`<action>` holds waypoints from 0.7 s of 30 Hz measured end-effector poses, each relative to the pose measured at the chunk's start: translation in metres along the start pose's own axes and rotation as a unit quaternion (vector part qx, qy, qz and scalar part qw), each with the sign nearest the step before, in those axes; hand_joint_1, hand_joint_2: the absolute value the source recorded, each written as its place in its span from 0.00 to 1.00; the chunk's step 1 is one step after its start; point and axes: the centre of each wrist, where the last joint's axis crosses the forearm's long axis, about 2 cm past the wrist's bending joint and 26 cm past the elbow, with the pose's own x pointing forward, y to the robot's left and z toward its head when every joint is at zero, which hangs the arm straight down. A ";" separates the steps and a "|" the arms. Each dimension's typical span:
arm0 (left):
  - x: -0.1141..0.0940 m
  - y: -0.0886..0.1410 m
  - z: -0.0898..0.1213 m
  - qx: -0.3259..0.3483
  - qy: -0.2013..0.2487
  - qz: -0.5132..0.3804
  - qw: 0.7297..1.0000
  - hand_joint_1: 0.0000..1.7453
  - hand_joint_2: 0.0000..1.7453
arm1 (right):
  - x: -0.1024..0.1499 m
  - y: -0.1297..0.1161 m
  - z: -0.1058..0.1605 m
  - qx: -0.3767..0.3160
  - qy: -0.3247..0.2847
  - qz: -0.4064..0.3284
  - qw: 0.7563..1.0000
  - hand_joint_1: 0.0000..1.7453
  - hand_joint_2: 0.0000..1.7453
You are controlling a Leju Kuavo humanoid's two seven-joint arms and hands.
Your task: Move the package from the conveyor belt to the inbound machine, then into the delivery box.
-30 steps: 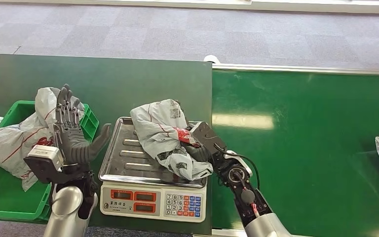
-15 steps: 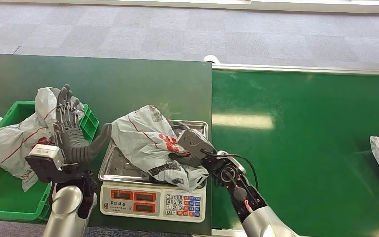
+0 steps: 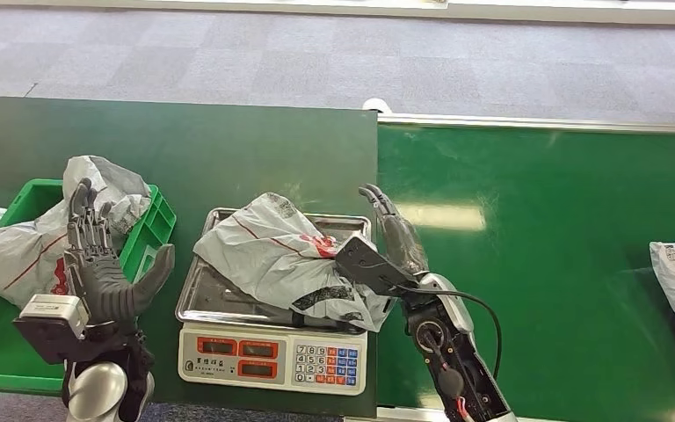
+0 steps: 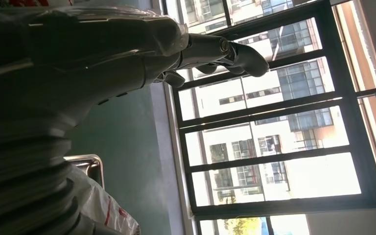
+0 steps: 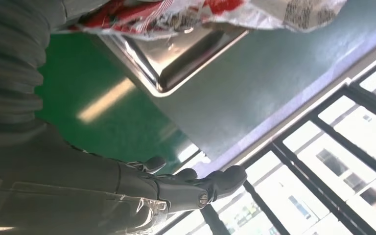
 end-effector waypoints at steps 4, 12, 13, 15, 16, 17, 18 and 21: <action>0.001 -0.011 0.000 -0.023 -0.003 0.016 1.000 0.00 1.00 | 0.006 -0.010 0.007 -0.039 -0.008 0.004 0.999 0.00 1.00; 0.000 -0.038 -0.004 -0.097 0.009 0.025 0.995 0.00 1.00 | 0.012 -0.020 0.021 -0.087 -0.018 -0.004 0.996 0.00 1.00; 0.000 -0.041 -0.004 -0.105 0.012 0.025 0.994 0.00 1.00 | 0.013 -0.020 0.022 -0.089 -0.019 -0.005 0.996 0.00 1.00; -0.001 -0.046 -0.005 -0.126 0.020 0.023 0.992 0.00 1.00 | 0.013 -0.020 0.024 -0.091 -0.022 -0.006 0.996 0.00 1.00; -0.002 -0.049 -0.005 -0.138 0.025 0.019 0.990 0.00 1.00 | 0.013 -0.020 0.024 -0.092 -0.024 -0.006 0.995 0.00 1.00; -0.003 -0.052 -0.006 -0.151 0.030 0.015 0.988 0.00 1.00 | 0.013 -0.020 0.025 -0.093 -0.026 -0.006 0.995 0.00 1.00; -0.004 -0.055 -0.007 -0.165 0.035 0.011 0.986 0.00 1.00 | 0.013 -0.020 0.025 -0.093 -0.027 -0.006 0.995 0.00 1.00; -0.006 -0.063 -0.010 -0.191 0.043 0.003 0.981 0.00 1.00 | 0.015 -0.020 0.025 -0.094 -0.031 -0.008 0.995 0.00 1.00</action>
